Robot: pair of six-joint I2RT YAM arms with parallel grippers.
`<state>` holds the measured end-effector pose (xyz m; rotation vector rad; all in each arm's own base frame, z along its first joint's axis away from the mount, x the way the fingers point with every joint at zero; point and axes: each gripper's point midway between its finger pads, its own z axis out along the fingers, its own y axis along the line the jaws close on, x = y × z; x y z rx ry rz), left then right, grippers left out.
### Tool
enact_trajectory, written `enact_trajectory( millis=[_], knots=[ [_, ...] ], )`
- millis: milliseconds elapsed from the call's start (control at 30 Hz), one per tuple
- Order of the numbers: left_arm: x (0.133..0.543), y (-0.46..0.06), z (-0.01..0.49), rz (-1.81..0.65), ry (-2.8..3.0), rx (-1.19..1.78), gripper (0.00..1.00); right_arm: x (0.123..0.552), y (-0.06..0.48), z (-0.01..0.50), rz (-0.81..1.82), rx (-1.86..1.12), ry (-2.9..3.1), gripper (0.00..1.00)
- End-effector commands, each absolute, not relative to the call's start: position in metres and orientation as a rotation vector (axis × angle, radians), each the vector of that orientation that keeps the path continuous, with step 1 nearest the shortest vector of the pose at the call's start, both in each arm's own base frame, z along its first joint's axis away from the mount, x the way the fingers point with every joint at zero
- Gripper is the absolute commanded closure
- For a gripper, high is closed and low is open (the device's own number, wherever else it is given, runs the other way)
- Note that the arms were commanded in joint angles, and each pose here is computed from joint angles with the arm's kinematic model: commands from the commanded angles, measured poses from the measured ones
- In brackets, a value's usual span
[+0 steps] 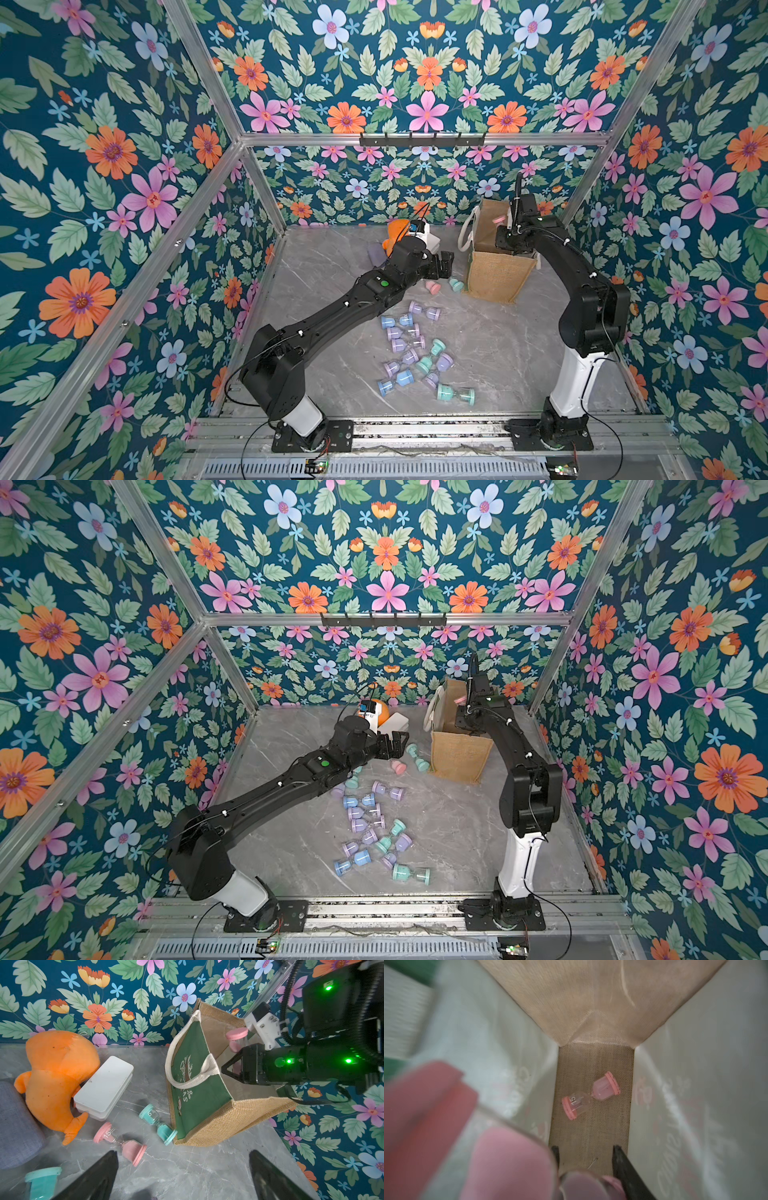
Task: Put the hourglass into the canvas bag
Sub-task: Place the hourglass in the canvas bag.
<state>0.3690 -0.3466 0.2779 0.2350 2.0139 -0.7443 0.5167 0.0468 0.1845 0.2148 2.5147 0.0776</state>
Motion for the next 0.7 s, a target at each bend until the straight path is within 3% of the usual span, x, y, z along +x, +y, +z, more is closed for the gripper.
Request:
enact_trajectory(
  millis=[0,667],
  knots=[
    [0.373,-0.349,0.284,-0.759,1.989,0.244,0.00,0.531,0.045,0.175,0.069,0.197,2.519,0.58],
    [0.380,-0.345,0.276,-0.771,2.003,0.213,0.00,0.546,0.042,0.091,-0.001,0.204,2.664,0.56]
  ],
)
